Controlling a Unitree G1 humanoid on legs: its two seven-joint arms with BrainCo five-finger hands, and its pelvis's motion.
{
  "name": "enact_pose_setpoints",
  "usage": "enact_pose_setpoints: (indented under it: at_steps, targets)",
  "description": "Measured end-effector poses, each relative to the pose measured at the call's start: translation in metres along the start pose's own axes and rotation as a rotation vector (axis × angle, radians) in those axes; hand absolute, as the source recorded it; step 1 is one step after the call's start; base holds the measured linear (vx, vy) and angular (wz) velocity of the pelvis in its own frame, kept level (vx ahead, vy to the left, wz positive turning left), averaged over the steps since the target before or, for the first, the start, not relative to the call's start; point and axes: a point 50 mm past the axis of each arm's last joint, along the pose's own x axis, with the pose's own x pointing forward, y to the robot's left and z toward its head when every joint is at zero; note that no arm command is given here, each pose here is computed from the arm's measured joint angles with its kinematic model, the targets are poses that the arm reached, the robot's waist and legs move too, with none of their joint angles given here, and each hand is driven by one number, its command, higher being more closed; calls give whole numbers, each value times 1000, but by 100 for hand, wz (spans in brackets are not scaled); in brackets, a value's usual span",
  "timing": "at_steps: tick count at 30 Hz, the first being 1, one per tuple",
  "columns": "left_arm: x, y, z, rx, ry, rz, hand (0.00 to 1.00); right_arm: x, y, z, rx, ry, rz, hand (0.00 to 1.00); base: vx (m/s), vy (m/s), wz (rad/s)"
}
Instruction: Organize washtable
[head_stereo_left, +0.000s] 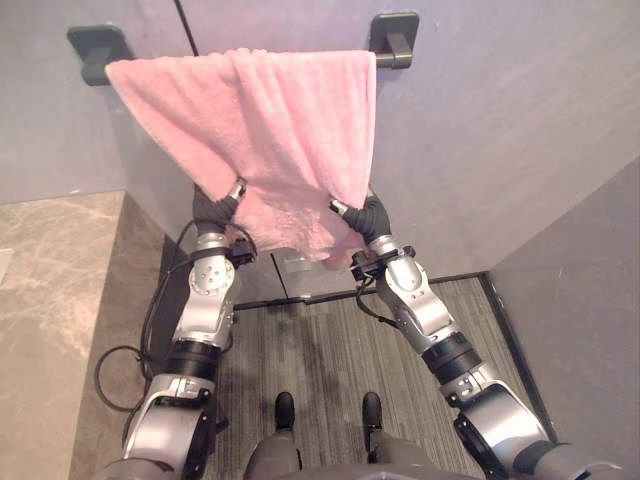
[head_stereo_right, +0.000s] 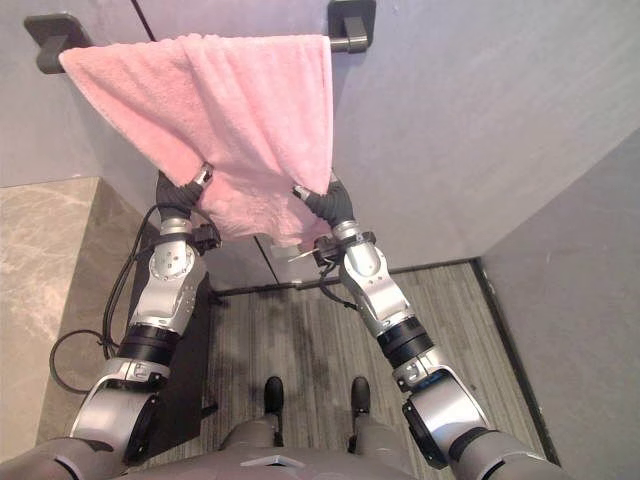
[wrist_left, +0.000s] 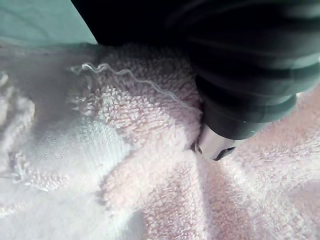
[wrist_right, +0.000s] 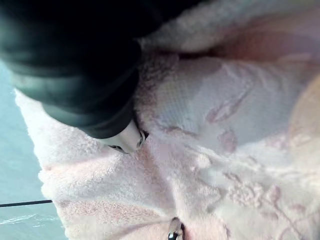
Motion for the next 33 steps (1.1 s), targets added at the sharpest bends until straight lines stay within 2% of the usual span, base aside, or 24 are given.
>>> enact_pose_setpoints:
  at_steps: [5,12,26,27,28,33]
  targets:
    - [-11,-1,-3,23,-8,-50,100,-1,-11,-12,-26,54,-47,100,2,1,9]
    - [-14,-5,-5,42,-7,-97,100,5,-20,-16,40,81,-113,100,0,0,0]
    - [-14,-6,-9,45,13,-116,100,11,-24,-20,44,126,-134,100,0,0,0]
    - [-14,-6,-9,45,13,-116,100,12,-24,-20,43,130,-134,0,0,0,0]
    - [-13,-6,-9,44,17,-115,0,13,-25,-21,41,138,-140,0,0,0,0]
    - [-6,-3,-16,39,57,-74,0,16,-37,-23,60,163,-210,0,0,0,0]
